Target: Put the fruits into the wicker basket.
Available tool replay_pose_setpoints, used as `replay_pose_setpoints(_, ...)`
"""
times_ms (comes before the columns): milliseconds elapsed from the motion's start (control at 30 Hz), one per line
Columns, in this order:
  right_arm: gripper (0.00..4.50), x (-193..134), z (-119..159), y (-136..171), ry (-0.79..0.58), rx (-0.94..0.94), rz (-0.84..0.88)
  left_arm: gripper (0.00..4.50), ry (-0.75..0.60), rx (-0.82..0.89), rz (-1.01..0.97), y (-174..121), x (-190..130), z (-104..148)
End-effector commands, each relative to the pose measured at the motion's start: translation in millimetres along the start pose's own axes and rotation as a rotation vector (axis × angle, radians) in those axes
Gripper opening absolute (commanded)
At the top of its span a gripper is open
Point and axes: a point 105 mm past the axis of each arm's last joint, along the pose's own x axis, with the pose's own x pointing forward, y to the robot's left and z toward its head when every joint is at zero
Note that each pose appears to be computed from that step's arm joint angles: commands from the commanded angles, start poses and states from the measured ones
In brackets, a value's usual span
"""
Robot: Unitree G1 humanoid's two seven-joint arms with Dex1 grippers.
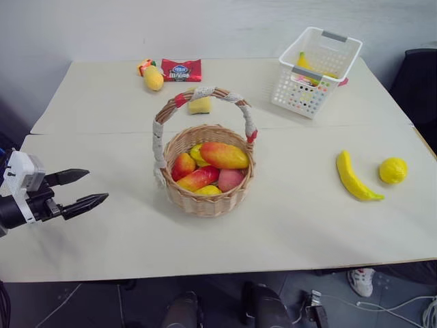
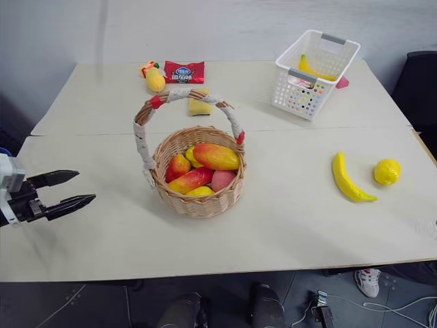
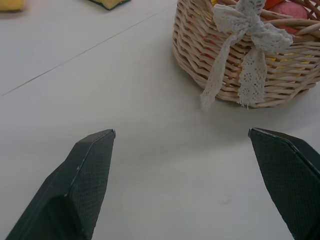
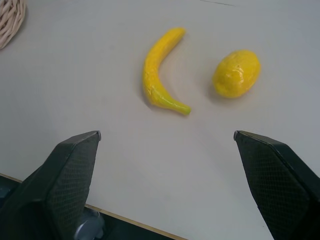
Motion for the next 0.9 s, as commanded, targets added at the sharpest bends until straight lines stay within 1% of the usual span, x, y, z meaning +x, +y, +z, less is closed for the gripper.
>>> replay_pose_setpoints(33,4.45,-1,5,-4,-0.022,-0.027,-0.028,4.50,-0.002,0.042,-0.012,-3,-3,9)
replay_pose_setpoints(200,4.45,0,5,-8,-0.043,-0.028,-0.066,4.50,-0.007,0.048,0.010,1,-1,8)
replay_pose_setpoints(533,4.45,1,-5,-7,-0.012,-0.051,-0.082,4.50,-0.005,0.072,0.012,2,6,9)
replay_pose_setpoints(667,4.45,0,-3,-12,-0.012,-0.071,-0.117,4.50,0.016,0.106,0.036,4,10,5)
replay_pose_setpoints(733,4.45,5,2,-7,-0.013,-0.090,-0.099,4.50,-0.003,0.105,0.020,2,12,10)
replay_pose_setpoints(833,4.45,17,17,6,-0.043,-0.109,-0.038,4.50,-0.044,0.118,-0.028,-8,16,28)
replay_pose_setpoints(900,4.45,30,29,18,-0.056,-0.125,0.012,4.50,-0.090,0.117,-0.104,-21,17,49)
